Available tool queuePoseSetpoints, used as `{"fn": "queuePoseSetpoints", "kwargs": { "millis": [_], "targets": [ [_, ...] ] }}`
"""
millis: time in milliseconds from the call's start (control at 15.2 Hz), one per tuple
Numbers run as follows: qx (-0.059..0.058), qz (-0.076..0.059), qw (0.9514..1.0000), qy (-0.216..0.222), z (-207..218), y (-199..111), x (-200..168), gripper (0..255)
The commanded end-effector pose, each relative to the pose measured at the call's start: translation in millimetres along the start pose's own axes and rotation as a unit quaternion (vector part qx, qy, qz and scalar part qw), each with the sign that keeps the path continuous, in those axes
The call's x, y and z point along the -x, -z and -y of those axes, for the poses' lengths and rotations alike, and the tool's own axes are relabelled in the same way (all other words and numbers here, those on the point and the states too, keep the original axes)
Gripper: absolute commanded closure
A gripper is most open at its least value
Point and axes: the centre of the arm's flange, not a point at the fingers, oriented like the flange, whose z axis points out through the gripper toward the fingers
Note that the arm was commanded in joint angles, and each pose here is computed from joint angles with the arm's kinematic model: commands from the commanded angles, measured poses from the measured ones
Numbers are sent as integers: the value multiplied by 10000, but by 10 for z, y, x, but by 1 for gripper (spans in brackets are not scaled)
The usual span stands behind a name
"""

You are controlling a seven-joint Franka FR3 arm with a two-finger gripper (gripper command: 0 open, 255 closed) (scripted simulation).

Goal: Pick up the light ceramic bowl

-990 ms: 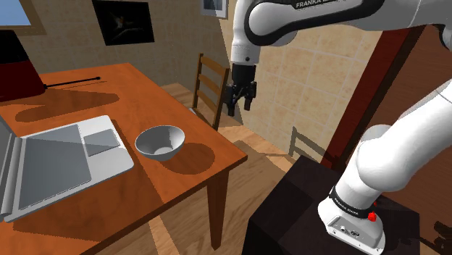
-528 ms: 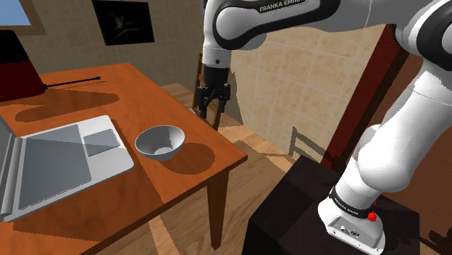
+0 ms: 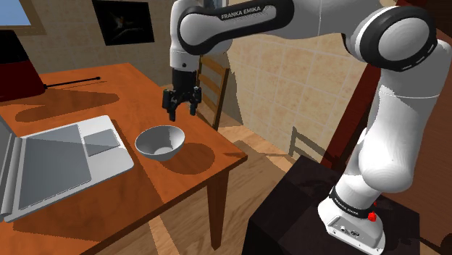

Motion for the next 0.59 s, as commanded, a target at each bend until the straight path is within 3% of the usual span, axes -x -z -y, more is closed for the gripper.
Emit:
{"fn": "queuePoseSetpoints", "kwargs": {
  "millis": [0,528],
  "targets": [
    [-21,-21,10000,34,112,-26,-108,0],
    [-21,-21,10000,34,31,-417,-123,0]
  ]
}}
